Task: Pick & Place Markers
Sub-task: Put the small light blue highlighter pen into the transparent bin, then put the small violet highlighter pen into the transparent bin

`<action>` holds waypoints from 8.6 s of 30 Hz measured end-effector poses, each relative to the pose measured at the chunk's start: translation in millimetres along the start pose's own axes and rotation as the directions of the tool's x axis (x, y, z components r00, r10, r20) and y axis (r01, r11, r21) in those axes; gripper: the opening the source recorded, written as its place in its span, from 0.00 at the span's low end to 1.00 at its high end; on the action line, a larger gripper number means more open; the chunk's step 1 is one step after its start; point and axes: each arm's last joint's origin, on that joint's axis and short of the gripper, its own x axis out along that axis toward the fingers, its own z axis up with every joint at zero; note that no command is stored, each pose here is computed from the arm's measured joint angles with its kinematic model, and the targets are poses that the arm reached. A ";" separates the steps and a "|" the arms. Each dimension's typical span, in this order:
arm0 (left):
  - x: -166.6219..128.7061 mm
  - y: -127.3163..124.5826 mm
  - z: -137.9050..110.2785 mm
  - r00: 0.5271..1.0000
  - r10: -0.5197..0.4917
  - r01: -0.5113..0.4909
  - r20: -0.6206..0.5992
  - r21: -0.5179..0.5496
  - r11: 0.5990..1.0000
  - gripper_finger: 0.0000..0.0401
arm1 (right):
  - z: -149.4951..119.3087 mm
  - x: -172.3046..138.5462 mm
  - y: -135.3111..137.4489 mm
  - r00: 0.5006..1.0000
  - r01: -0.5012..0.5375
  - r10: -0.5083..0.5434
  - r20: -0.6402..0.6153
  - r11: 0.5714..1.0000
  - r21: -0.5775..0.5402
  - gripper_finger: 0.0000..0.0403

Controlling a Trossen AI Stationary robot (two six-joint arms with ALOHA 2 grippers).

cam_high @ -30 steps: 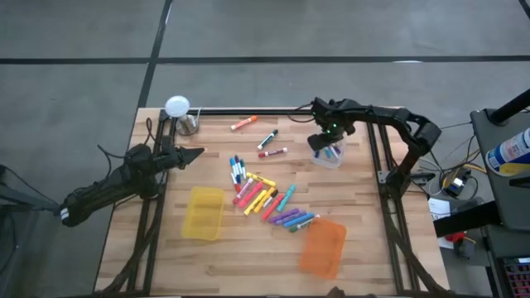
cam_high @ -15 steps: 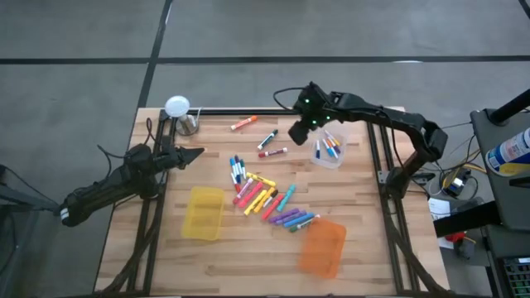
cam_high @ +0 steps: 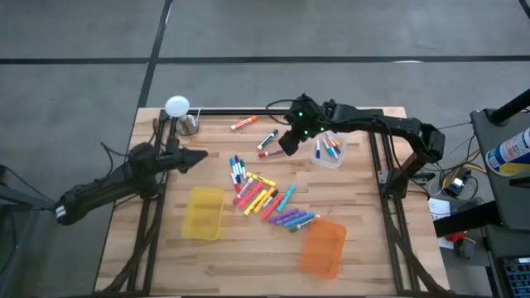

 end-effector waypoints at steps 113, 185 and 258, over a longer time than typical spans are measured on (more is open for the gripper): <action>169.0 -151.6 52.6 0.983 0.144 -0.079 -0.117 0.439 0.895 0.06 | 11.9 -20.3 11.5 0.846 -0.480 0.473 0.246 0.877 -0.032 0.46; 163.6 -136.9 51.7 0.933 0.269 -0.128 -0.238 0.480 0.868 0.55 | -115.8 -5.2 -136.5 0.884 0.410 -0.271 -0.381 0.840 0.355 0.10; 206.6 -31.2 82.2 0.581 0.801 -0.588 -0.145 0.606 0.536 0.00 | -33.4 -53.5 -82.5 0.987 0.158 -0.145 -0.071 0.955 0.252 0.51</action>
